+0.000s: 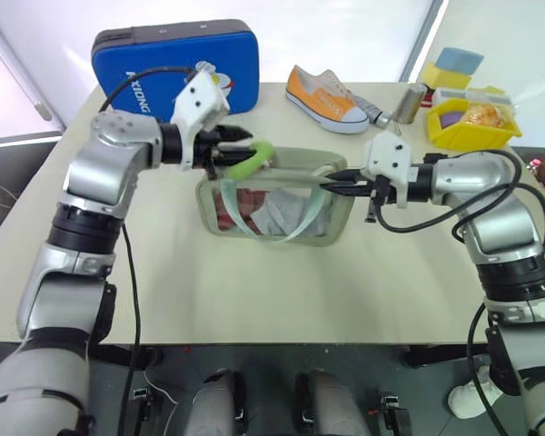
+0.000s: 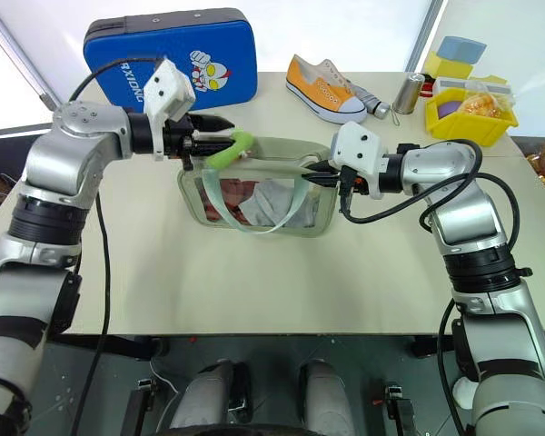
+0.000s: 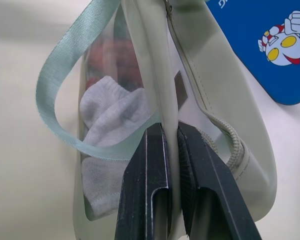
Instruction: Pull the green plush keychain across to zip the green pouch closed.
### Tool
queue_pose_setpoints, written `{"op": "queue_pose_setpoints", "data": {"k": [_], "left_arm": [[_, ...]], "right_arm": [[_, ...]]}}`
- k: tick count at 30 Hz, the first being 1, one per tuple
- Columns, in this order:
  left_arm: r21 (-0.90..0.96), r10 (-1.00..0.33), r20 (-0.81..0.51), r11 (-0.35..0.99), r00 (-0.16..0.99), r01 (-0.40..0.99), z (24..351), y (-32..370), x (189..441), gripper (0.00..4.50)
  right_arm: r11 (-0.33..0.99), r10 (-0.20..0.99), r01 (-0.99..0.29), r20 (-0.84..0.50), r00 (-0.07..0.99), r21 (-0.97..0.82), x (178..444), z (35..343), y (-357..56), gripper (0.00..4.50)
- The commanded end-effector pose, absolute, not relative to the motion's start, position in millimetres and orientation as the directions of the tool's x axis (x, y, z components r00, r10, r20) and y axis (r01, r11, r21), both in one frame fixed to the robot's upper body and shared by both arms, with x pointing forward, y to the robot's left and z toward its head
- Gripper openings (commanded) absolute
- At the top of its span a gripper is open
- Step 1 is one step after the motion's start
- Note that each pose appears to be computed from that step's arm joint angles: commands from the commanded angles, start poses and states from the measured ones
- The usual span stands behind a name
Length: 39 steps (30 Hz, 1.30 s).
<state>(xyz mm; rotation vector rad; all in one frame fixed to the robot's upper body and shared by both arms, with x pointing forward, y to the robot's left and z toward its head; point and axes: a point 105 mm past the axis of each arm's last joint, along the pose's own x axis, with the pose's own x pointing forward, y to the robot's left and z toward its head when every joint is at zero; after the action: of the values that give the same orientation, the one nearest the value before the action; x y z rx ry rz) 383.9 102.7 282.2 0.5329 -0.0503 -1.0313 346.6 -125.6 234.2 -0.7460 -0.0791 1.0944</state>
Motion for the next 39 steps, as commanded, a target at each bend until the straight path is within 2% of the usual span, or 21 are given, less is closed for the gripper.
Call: {"op": "queue_pose_setpoints", "data": {"k": [1,2,8,16,21,24,30,31,34,37,39], "left_arm": [[0.524,-0.817,-0.144,0.416,0.559,0.743,318,117,378,3.97],[0.533,-0.814,-0.146,0.414,0.562,0.738,322,122,375,4.38],[0.577,-0.756,-0.216,0.412,0.618,0.705,325,161,359,4.38],[0.484,-0.729,-0.310,0.432,0.610,0.761,276,175,337,4.38],[0.441,-0.726,-0.277,0.486,0.629,0.755,253,167,342,4.38],[0.422,-0.733,-0.256,0.502,0.631,0.755,251,164,345,3.48],[0.406,-0.742,-0.280,0.483,0.609,0.776,238,162,344,0.32],[0.401,-0.744,-0.276,0.486,0.608,0.776,238,161,344,0.04],[0.398,-0.740,-0.275,0.494,0.614,0.773,238,160,345,0.04],[0.398,-0.741,-0.281,0.489,0.610,0.776,237,158,344,0.00],[0.398,-0.744,-0.285,0.482,0.605,0.780,235,157,341,0.00]], "right_arm": [[0.234,0.837,-0.755,-0.268,0.477,-0.613,344,243,-122,0.00],[0.235,0.836,-0.754,-0.268,0.478,-0.613,344,243,-122,0.00],[0.226,0.832,-0.750,-0.278,0.481,-0.621,347,241,-125,0.00],[0.224,0.837,-0.752,-0.273,0.474,-0.619,348,244,-123,0.00],[0.220,0.837,-0.755,-0.278,0.472,-0.618,348,245,-123,0.00],[0.219,0.838,-0.755,-0.278,0.470,-0.618,348,245,-122,0.00],[0.220,0.842,-0.754,-0.270,0.467,-0.618,346,247,-119,0.00],[0.223,0.845,-0.756,-0.264,0.464,-0.615,345,249,-118,0.00],[0.224,0.849,-0.760,-0.261,0.460,-0.610,343,252,-116,0.00],[0.228,0.842,-0.771,-0.276,0.462,-0.595,343,255,-121,1.09],[0.239,0.835,-0.763,-0.274,0.477,-0.601,344,260,-124,2.10]]}}
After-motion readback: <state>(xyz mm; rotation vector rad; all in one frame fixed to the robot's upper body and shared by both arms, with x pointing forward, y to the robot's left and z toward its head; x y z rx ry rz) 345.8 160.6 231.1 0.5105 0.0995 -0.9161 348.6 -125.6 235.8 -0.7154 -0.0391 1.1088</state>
